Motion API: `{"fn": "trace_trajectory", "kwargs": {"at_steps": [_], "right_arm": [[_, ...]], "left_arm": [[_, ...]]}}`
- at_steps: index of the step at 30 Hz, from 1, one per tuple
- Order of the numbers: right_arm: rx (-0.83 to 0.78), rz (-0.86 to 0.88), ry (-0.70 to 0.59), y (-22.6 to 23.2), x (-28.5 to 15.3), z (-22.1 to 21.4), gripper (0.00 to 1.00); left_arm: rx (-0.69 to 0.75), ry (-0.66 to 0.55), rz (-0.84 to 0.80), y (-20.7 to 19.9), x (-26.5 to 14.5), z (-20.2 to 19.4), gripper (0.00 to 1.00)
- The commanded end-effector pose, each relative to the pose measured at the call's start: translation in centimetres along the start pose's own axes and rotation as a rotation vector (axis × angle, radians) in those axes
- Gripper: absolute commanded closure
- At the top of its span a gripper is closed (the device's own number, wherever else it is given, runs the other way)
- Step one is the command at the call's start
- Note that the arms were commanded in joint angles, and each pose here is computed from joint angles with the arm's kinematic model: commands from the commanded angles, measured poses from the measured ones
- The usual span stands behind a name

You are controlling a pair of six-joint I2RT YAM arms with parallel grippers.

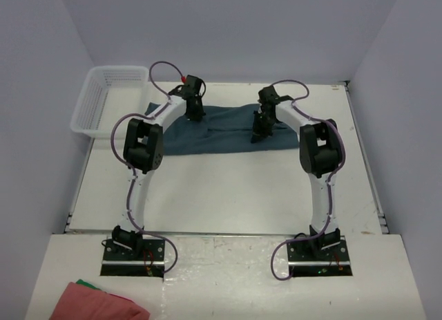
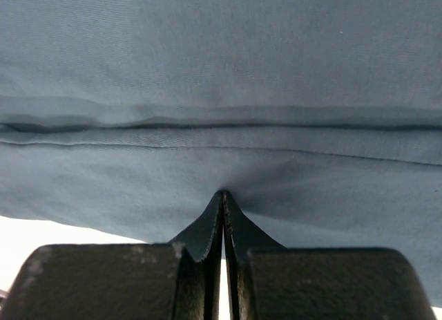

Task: Fold and stack the t-shirts
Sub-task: Fold the other side of the tshirt into a rectangle, then rotate the tshirt 90 degrees

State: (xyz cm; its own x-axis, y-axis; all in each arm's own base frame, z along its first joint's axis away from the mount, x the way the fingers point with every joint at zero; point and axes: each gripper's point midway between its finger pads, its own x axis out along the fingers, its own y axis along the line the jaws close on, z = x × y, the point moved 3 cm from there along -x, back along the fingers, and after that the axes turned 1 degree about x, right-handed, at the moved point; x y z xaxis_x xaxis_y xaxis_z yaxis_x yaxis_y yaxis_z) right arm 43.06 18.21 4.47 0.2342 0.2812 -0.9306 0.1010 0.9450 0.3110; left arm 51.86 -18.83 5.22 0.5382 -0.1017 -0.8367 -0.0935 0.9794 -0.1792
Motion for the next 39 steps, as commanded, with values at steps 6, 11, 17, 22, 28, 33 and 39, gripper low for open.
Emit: {"fn": "trace_trajectory", "kwargs": {"at_steps": [6,11,17,22,28,33,39], "right_arm": [[0.049,-0.031,0.022,-1.2,-1.0,-4.2,1.00],[0.037,-0.047,0.048,-1.3,-0.9,-8.2,1.00],[-0.062,-0.037,0.080,1.3,-1.3,-14.7,1.00],[-0.124,-0.008,0.118,4.4,-0.5,-19.2,1.00],[-0.312,0.025,0.171,11.2,0.3,-24.8,1.00],[-0.445,0.060,0.092,16.5,-1.9,-25.5,1.00],[-0.503,0.055,-0.113,18.0,-7.8,-24.4,1.00]], "left_arm": [[0.030,0.085,-0.115,-1.7,2.5,-0.2,1.00],[0.034,0.126,-0.212,-2.9,3.1,-1.0,1.00],[0.056,0.141,-0.301,-4.6,3.0,-1.0,1.00],[0.107,0.154,-0.389,-6.2,3.4,-1.1,1.00],[0.189,0.173,-0.509,-7.7,3.7,-1.8,1.00],[0.400,0.086,-0.503,-9.5,1.3,-1.4,1.00],[0.426,-0.120,-0.365,-9.4,-5.5,3.8,1.00]]}}
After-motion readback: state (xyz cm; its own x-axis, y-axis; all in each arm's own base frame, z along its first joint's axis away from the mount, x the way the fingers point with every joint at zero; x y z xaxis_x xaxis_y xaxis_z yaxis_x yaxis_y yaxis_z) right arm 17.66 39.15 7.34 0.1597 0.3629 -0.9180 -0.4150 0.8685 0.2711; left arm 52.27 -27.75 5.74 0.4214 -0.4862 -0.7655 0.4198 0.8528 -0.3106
